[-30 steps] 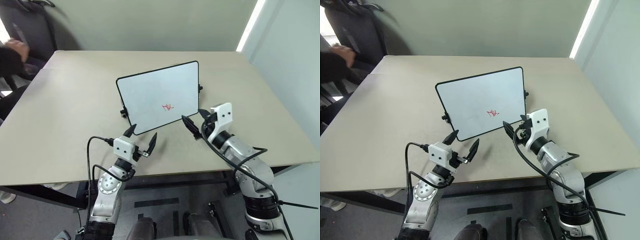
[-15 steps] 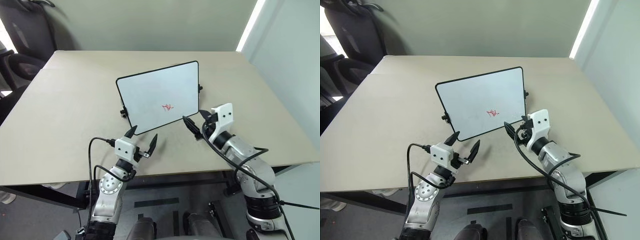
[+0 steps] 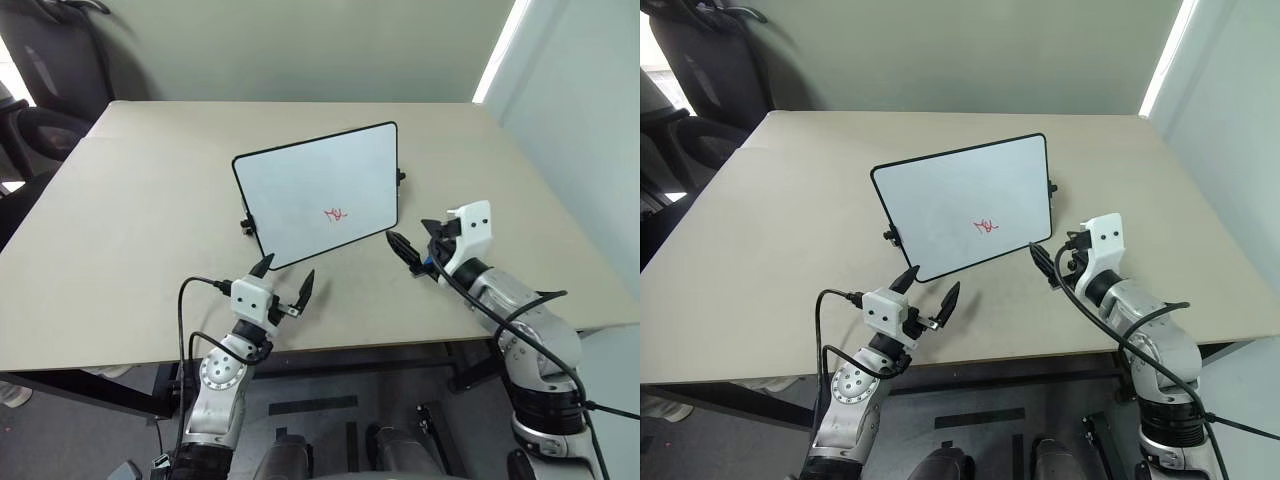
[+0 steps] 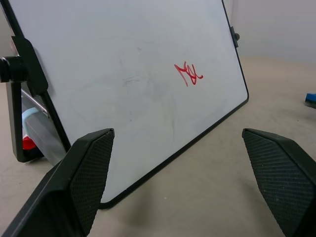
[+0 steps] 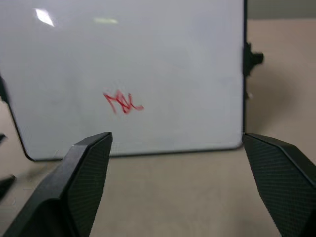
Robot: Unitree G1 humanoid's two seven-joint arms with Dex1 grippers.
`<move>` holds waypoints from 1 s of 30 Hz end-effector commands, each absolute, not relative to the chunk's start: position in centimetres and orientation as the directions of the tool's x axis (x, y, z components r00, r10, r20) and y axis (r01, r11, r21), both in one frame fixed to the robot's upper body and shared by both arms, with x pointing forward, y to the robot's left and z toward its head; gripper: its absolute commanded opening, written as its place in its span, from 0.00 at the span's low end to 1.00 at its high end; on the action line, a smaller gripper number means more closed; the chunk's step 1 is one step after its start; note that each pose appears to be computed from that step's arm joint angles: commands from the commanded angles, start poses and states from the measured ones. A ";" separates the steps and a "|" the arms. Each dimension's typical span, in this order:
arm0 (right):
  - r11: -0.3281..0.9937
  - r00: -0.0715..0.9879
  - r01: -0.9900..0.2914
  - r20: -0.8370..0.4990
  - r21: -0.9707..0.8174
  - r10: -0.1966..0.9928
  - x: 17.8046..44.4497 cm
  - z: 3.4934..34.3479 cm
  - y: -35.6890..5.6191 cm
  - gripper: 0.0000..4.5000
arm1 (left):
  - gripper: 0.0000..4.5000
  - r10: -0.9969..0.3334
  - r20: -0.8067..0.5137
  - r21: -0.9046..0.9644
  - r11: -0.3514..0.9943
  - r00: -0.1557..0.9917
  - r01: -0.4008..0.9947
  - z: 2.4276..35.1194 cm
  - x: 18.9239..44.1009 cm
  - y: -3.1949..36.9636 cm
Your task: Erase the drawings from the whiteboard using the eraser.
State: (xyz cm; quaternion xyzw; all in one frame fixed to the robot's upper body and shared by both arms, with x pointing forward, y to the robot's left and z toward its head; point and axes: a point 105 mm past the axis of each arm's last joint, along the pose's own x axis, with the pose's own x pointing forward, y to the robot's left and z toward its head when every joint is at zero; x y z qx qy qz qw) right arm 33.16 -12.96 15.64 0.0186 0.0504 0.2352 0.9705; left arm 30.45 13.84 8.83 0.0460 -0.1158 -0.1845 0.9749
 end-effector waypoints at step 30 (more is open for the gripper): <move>0.988 0.857 -0.123 -0.493 0.093 0.153 39.1 11.7 -18.6 0.99 | 1.00 -0.362 0.242 0.126 0.932 0.900 0.341 9.3 29.4 13.1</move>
